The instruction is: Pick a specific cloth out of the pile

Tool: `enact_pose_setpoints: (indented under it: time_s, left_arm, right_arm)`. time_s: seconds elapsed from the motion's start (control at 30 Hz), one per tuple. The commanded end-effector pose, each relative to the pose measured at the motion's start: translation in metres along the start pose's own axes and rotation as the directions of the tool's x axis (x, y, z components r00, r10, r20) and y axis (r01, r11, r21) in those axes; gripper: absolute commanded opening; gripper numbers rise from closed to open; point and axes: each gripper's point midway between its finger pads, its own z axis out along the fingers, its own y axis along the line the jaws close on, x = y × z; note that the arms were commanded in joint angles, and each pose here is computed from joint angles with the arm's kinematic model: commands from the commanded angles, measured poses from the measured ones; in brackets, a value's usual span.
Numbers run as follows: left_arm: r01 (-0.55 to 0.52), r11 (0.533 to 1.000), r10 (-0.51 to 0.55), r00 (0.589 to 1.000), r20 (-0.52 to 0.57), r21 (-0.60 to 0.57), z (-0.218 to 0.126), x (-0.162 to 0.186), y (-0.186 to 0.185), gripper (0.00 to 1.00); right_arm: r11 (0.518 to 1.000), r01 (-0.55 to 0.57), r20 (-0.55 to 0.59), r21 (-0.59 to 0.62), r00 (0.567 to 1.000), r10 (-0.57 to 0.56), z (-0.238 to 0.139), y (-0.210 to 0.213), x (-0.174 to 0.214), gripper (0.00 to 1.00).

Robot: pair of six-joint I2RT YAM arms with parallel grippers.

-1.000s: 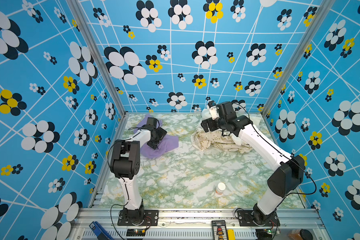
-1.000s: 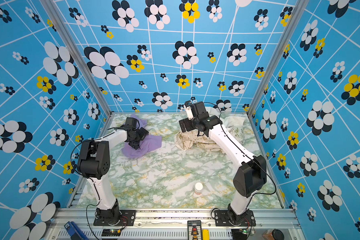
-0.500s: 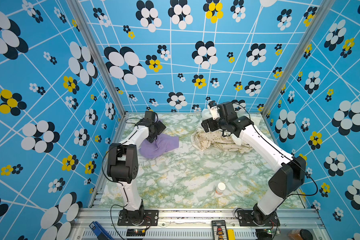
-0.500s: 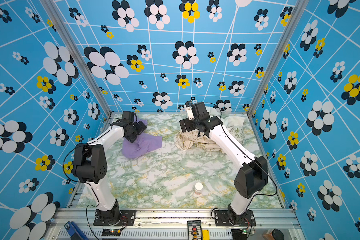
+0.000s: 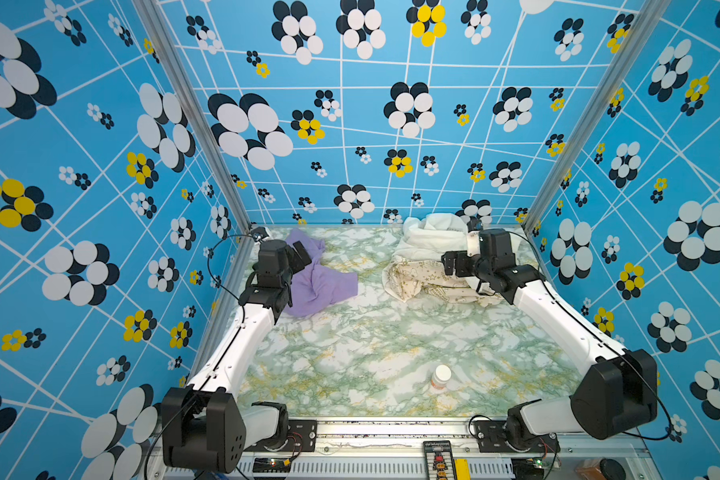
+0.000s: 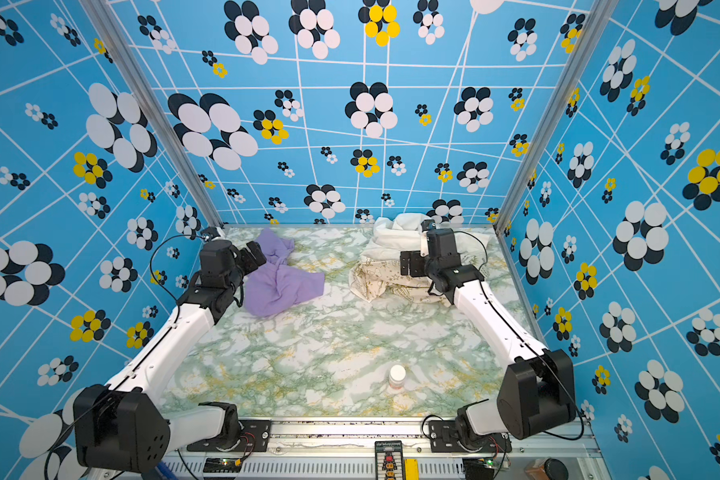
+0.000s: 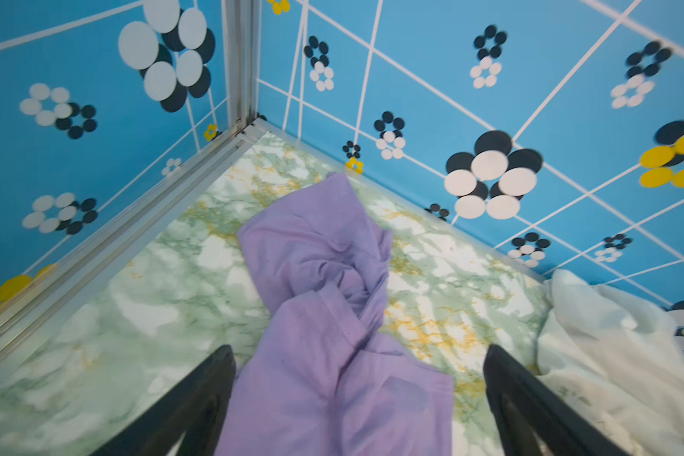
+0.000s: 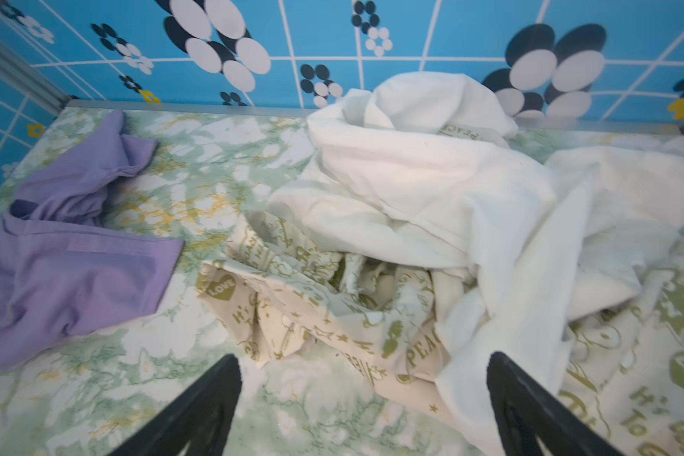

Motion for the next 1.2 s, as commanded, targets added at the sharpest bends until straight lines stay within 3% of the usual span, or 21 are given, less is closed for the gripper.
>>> enact_pose_setpoints:
  time_s: [0.0, 0.17, 0.3, 0.73, 1.07, 1.17]
  left_arm:
    - [-0.114, 0.991, 0.120, 0.989, 0.081, -0.072, -0.003, 0.007, 0.025, 0.99]
    - [-0.157, 0.984, 0.167, 0.977, 0.133, -0.087, -0.005, 0.039, 0.047, 0.99]
    - [-0.214, 0.971, 0.224, 0.969, 0.103, -0.104, 0.001, 0.058, 0.057, 0.99]
    - [-0.294, 0.955, 0.295, 0.951, 0.095, -0.021, 0.025, 0.098, 0.057, 0.99]
    - [-0.323, 0.946, 0.320, 0.942, 0.095, 0.009, 0.044, 0.099, 0.057, 0.99]
    - [-0.337, 0.941, 0.334, 0.940, 0.073, 0.025, 0.050, 0.104, 0.054, 0.99]
  right_arm:
    - [0.993, -0.078, 0.089, 0.090, 0.994, 0.070, -0.005, -0.036, 0.009, 0.99]
    - [0.963, -0.150, 0.090, 0.226, 0.987, 0.133, -0.007, -0.087, 0.055, 0.99]
    - [0.933, -0.203, 0.140, 0.298, 0.976, 0.168, -0.010, -0.113, 0.079, 0.99]
    - [0.870, -0.214, 0.299, 0.443, 0.951, 0.082, -0.018, -0.147, 0.115, 0.99]
    - [0.890, -0.201, 0.325, 0.410, 0.944, 0.063, 0.002, -0.144, 0.104, 0.99]
    - [0.917, -0.139, 0.292, 0.375, 0.956, 0.025, 0.018, -0.137, 0.097, 0.99]
